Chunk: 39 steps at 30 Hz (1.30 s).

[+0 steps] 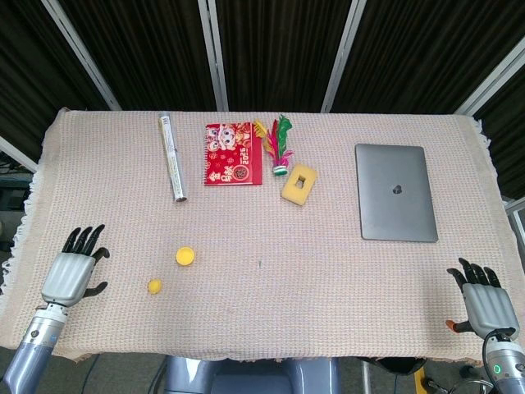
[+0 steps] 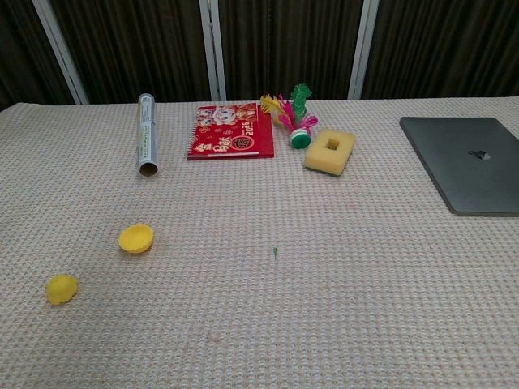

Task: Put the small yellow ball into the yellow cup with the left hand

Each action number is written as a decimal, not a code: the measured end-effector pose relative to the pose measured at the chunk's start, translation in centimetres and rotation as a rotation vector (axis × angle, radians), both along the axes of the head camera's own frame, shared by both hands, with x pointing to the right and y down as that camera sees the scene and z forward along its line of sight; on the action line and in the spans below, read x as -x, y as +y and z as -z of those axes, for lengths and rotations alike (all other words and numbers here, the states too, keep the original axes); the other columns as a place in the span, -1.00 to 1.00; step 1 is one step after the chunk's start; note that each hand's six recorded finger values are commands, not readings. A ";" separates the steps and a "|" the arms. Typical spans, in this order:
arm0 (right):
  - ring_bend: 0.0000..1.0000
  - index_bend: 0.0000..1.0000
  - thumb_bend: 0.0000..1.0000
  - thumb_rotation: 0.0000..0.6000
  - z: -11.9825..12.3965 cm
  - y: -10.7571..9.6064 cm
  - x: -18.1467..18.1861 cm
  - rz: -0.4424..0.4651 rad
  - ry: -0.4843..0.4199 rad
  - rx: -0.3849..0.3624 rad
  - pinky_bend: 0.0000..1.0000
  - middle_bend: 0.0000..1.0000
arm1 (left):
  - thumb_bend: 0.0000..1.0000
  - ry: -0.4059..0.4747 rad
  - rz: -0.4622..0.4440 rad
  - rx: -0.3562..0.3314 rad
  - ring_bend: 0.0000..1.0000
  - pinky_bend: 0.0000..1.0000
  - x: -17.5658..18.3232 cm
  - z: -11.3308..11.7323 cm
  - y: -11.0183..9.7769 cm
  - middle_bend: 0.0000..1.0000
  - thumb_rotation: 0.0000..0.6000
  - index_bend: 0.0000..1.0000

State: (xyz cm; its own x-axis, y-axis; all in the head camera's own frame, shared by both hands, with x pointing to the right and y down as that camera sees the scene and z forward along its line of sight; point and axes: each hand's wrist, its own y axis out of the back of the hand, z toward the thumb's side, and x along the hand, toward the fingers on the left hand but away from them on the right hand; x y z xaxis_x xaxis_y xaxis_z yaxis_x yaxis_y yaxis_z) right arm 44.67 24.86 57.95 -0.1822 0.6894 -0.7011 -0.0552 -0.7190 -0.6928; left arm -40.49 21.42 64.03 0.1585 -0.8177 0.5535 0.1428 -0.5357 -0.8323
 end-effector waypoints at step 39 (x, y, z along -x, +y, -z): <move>-1.00 -0.62 -1.00 1.00 0.2 0.1 -0.1 0.003 0.000 -0.004 -1.00 -1.00 | -0.69 0.025 -0.105 0.072 -1.00 -1.00 -3.3 -1.3 1.1 -1.00 1.00 -0.22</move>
